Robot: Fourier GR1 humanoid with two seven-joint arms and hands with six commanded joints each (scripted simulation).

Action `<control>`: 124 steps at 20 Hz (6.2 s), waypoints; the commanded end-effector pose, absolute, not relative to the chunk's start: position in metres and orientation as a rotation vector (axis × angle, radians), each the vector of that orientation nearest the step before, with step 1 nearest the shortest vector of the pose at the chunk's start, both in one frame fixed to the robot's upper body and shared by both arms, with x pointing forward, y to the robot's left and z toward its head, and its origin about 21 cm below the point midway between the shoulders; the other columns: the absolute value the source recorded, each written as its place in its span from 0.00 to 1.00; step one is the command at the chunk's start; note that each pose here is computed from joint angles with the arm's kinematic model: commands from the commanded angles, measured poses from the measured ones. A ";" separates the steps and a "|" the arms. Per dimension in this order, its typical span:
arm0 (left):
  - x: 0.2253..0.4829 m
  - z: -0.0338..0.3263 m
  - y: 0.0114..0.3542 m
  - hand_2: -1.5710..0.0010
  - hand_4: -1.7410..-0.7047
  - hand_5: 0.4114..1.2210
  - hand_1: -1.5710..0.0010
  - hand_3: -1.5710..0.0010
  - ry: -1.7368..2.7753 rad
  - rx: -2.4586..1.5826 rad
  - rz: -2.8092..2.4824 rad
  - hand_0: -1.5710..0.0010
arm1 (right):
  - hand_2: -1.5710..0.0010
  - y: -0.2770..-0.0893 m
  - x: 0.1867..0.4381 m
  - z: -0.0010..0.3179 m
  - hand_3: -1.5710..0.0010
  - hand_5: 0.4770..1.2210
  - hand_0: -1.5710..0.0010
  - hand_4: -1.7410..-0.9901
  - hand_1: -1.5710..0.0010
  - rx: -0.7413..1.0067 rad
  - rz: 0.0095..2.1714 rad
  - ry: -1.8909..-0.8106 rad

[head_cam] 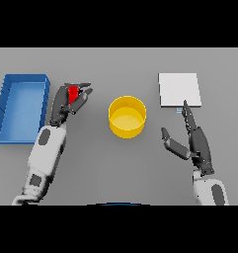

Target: Pick up the red beaker and tilt it to pour out 1 green nut into yellow bowl. Pick up the yellow bowl and place it on the metallic measuring scale.

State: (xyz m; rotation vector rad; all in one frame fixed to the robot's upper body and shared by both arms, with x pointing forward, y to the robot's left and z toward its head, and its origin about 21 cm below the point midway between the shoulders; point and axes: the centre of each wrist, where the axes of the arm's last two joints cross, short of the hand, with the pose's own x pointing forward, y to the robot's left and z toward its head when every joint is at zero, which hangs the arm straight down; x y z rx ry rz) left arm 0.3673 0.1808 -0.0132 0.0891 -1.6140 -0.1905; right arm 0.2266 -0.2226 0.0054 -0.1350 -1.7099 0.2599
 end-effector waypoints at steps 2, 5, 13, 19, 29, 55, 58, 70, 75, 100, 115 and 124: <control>0.368 -0.003 0.180 0.03 0.05 0.85 0.03 0.03 -1.648 0.111 -0.191 0.03 | 1.00 -0.225 0.229 0.011 1.00 0.26 1.00 0.65 1.00 -0.150 0.265 -1.725; 0.371 0.019 0.179 0.02 0.02 0.85 0.02 0.02 -1.702 0.132 -0.236 0.02 | 1.00 -0.223 0.230 0.011 1.00 0.26 1.00 0.65 1.00 -0.151 0.269 -1.727; 0.370 0.061 0.163 0.01 0.01 0.87 0.01 0.01 -1.666 0.296 -0.726 0.01 | 1.00 -0.221 0.224 0.015 1.00 0.30 1.00 0.66 1.00 -0.182 0.295 -1.719; 0.377 0.073 0.148 0.00 0.00 0.88 0.00 0.00 -1.638 0.494 -1.061 0.00 | 1.00 -0.221 0.223 0.017 1.00 0.33 1.00 0.64 1.00 -0.185 0.292 -1.716; 0.400 0.099 0.104 0.00 0.12 0.98 0.00 0.00 -1.454 0.834 -1.850 0.00 | 1.00 -0.222 0.225 0.015 1.00 0.30 1.00 0.64 1.00 -0.168 0.272 -1.723; 0.400 0.108 0.017 0.00 0.01 1.00 0.00 0.00 -0.870 1.450 -2.862 0.00 | 1.00 -0.218 0.222 0.012 1.00 0.21 1.00 0.77 1.00 -0.247 0.275 -1.719; 0.399 0.115 0.011 0.00 0.02 1.00 0.00 0.00 -0.831 1.511 -2.918 0.00 | 1.00 -0.216 0.223 0.013 1.00 0.21 1.00 0.79 1.00 -0.241 0.264 -1.728; 0.460 0.291 0.047 0.00 0.01 1.00 0.00 0.13 -0.982 1.815 -2.354 0.00 | 1.00 -0.212 0.229 0.011 1.00 0.25 1.00 0.77 1.00 -0.194 0.268 -1.749; 0.482 0.338 0.132 0.00 0.00 1.00 0.00 0.10 -1.275 1.443 -1.615 0.00 | 1.00 -0.211 0.230 0.010 1.00 0.21 1.00 0.80 1.00 -0.259 0.302 -1.745; 0.425 0.115 0.352 0.00 0.00 1.00 0.00 0.11 -1.083 0.798 -0.103 0.00 | 1.00 -0.215 0.237 0.010 1.00 0.29 1.00 0.72 1.00 -0.145 0.316 -1.758; 0.349 0.109 0.343 0.66 0.89 0.32 0.64 0.71 -0.993 0.539 -0.401 0.59 | 1.00 -0.217 0.237 0.009 1.00 0.27 1.00 0.79 1.00 -0.139 0.314 -1.770; 0.362 0.100 0.338 0.95 1.00 0.30 0.95 0.96 -1.004 0.655 -0.453 0.95 | 1.00 -0.221 0.234 0.011 1.00 0.27 1.00 0.75 1.00 -0.156 0.336 -1.756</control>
